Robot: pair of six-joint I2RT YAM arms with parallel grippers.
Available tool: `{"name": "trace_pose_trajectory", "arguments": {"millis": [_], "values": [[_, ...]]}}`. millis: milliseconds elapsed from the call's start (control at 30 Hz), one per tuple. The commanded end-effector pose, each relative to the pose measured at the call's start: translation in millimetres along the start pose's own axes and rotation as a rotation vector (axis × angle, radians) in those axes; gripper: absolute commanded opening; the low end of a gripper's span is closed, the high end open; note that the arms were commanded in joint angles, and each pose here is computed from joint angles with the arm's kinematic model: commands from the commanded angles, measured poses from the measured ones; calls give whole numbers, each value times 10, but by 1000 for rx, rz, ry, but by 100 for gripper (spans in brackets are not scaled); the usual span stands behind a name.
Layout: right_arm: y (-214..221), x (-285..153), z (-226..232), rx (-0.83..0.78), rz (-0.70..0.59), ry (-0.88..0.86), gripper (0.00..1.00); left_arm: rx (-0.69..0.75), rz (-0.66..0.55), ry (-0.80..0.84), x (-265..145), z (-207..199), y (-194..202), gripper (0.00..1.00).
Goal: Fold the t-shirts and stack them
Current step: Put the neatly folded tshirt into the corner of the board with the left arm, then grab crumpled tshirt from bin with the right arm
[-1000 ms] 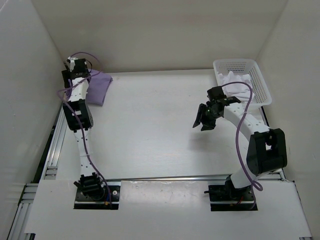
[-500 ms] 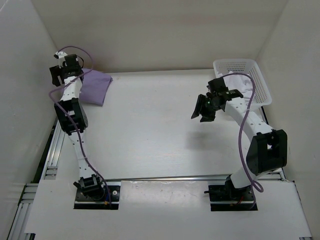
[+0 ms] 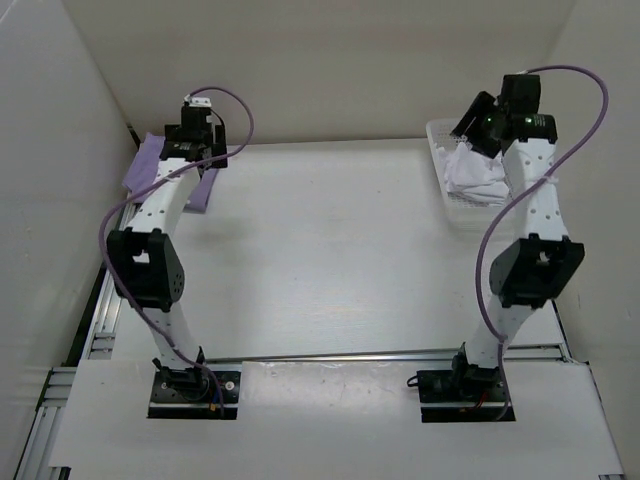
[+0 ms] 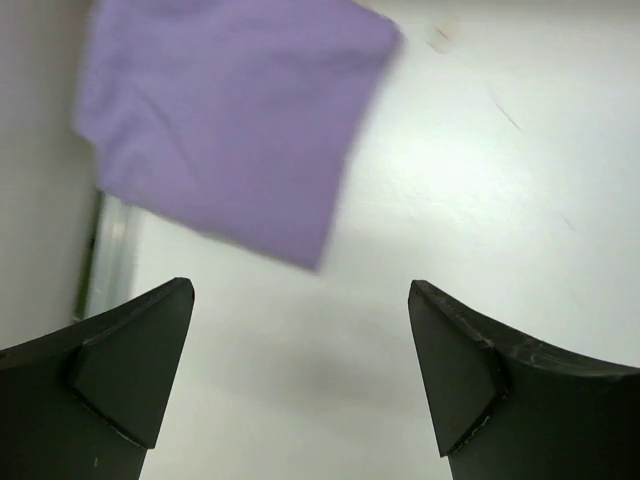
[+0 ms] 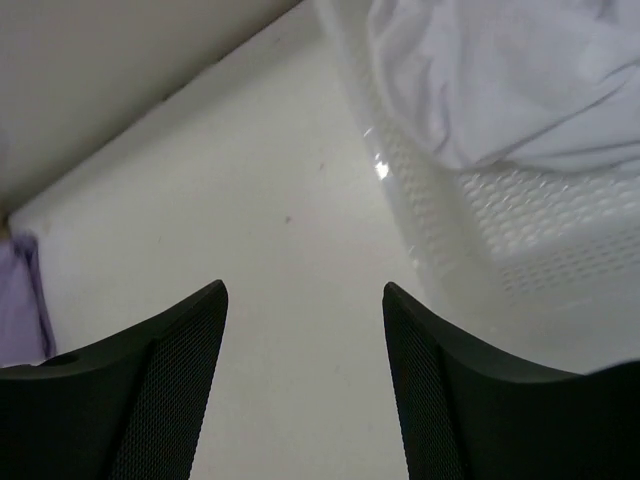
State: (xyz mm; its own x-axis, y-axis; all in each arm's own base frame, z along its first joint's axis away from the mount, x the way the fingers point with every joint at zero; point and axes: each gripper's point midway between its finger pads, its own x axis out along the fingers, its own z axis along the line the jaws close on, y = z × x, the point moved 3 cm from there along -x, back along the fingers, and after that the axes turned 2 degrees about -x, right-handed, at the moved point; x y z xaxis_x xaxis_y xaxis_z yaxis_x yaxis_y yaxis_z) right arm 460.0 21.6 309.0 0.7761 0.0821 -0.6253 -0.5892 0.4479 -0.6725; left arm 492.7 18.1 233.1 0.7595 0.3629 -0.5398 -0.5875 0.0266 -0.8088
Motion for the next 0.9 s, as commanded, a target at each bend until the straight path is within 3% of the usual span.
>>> {"name": "trace_pose_trajectory", "arguments": {"millis": [0,33,100,233,467,567,600,633,733,833,867], "values": [[-207,535,-347,74,-18,154,68,0,160,360,-696,-66,214,100],[-165,868,-516,102,7,198,68,-3,189,391,-755,-61,317,100],[-331,1095,-548,149,-50,194,68,-1,167,420,-980,-48,351,100],[-168,1720,-855,247,-71,269,68,23,235,416,-1103,-26,758,100],[-46,2135,-1183,278,-110,365,63,53,296,305,-989,98,983,100],[55,2166,-1235,265,-84,379,34,57,305,293,-948,99,969,100],[90,2174,-1256,252,-73,384,9,57,305,293,-947,99,969,100],[99,2111,-1270,250,-69,402,0,57,305,293,-947,99,969,100],[-132,1714,-1190,214,-135,418,0,55,297,293,-1003,124,947,100],[-594,1055,-751,59,-304,364,0,45,267,303,-1086,146,883,100],[-839,643,-594,33,-390,325,0,45,267,303,-1103,153,899,100]]}}
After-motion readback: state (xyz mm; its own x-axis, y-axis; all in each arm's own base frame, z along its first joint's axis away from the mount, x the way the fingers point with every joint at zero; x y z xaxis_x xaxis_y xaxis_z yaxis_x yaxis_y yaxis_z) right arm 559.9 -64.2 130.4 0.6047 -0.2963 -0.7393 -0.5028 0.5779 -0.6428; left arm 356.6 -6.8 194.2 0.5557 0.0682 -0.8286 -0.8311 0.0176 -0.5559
